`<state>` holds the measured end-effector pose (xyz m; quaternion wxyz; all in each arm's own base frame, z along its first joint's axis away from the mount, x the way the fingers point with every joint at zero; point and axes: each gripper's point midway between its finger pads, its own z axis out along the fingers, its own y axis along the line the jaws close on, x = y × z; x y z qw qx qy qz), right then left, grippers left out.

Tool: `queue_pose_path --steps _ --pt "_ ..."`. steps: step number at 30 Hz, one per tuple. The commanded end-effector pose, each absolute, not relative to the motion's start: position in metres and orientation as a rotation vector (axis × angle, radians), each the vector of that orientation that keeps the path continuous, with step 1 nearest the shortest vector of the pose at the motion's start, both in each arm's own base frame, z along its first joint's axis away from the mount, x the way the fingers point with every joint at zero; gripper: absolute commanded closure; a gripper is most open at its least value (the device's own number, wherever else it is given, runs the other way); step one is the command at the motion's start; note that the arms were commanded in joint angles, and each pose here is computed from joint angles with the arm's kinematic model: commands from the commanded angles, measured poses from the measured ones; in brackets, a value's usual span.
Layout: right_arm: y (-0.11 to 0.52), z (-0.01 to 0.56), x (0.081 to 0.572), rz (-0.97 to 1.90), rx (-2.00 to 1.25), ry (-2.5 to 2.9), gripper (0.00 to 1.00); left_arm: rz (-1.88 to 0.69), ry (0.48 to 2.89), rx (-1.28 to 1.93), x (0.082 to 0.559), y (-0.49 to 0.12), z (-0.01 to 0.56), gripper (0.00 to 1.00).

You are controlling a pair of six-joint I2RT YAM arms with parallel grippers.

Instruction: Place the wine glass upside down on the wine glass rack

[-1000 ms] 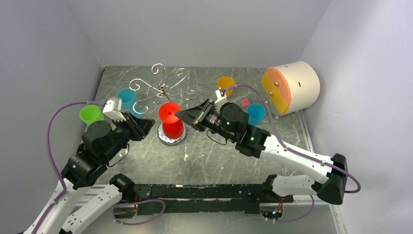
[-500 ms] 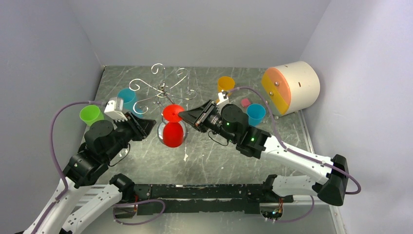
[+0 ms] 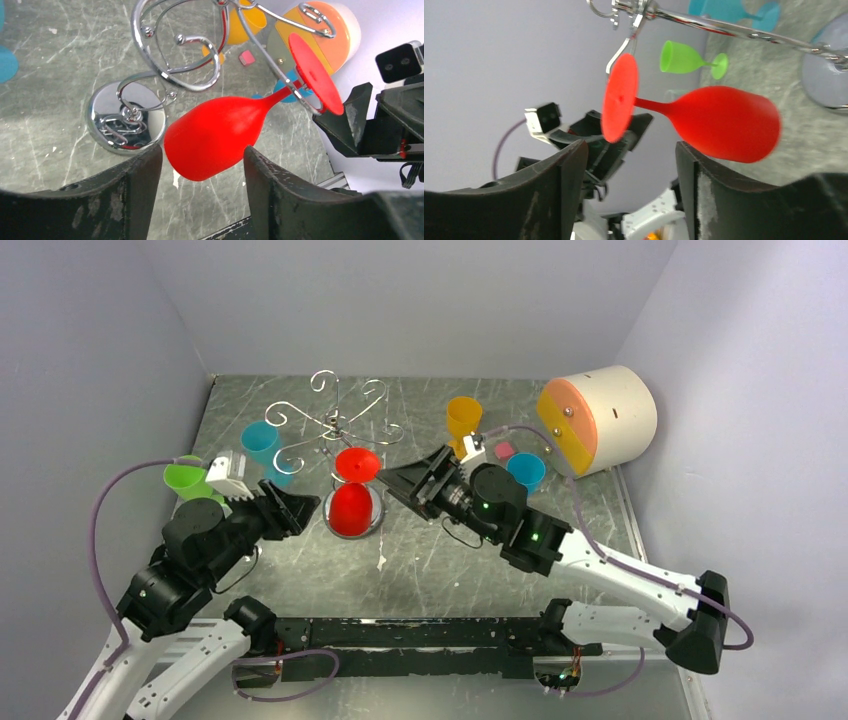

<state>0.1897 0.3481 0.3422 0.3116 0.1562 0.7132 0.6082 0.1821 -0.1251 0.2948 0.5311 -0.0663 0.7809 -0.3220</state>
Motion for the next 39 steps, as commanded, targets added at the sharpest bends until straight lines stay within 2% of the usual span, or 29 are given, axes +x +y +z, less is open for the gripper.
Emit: queue_pose_path --steps 1,3,5,7,13,17,19,21,24,26,31,35,39 --pt "0.323 0.32 0.189 1.492 0.393 1.878 0.25 -0.708 1.862 -0.162 0.169 -0.106 0.3 0.31" --pt "0.312 0.308 0.188 1.429 0.365 1.886 0.09 -0.684 1.849 -0.185 0.164 -0.097 0.304 0.25" --pt "0.3 0.295 0.188 1.346 0.336 1.903 0.03 -0.665 1.828 -0.185 0.16 -0.09 0.304 0.15" --pt "0.286 0.283 0.191 1.233 0.314 1.92 0.0 -0.624 1.813 -0.231 0.159 -0.078 0.302 0.02" --pt "0.239 0.268 0.199 0.937 0.39 1.984 0.0 -0.472 1.751 -0.403 0.162 -0.039 0.297 0.01" --pt "0.226 0.27 0.199 0.904 0.42 1.971 0.0 -0.416 1.743 -0.505 0.167 -0.027 0.288 0.0" --pt "0.225 0.27 0.198 0.904 0.404 1.969 0.0 -0.387 1.727 -0.605 0.169 -0.017 0.282 0.04" --pt "0.223 0.268 0.198 0.891 0.402 1.974 0.0 -0.358 1.697 -0.7 0.17 -0.007 0.279 0.12" --pt "0.221 0.265 0.199 0.86 0.399 1.987 0.0 -0.302 1.655 -0.802 0.17 0.009 0.274 0.36" --pt "0.221 0.263 0.2 0.839 0.394 1.994 0.0 -0.259 1.656 -0.818 0.172 0.012 0.268 0.48" --pt "0.216 0.259 0.203 0.801 0.406 1.99 0.01 -0.133 1.71 -0.961 0.174 0.02 0.24 0.51" --pt "0.21 0.258 0.205 0.777 0.417 1.975 0.02 -0.063 1.671 -1.116 0.168 0.032 0.24 0.53" --pt "0.203 0.255 0.204 0.754 0.426 1.968 0.02 0.01 1.704 -1.082 0.172 0.033 0.245 0.54"
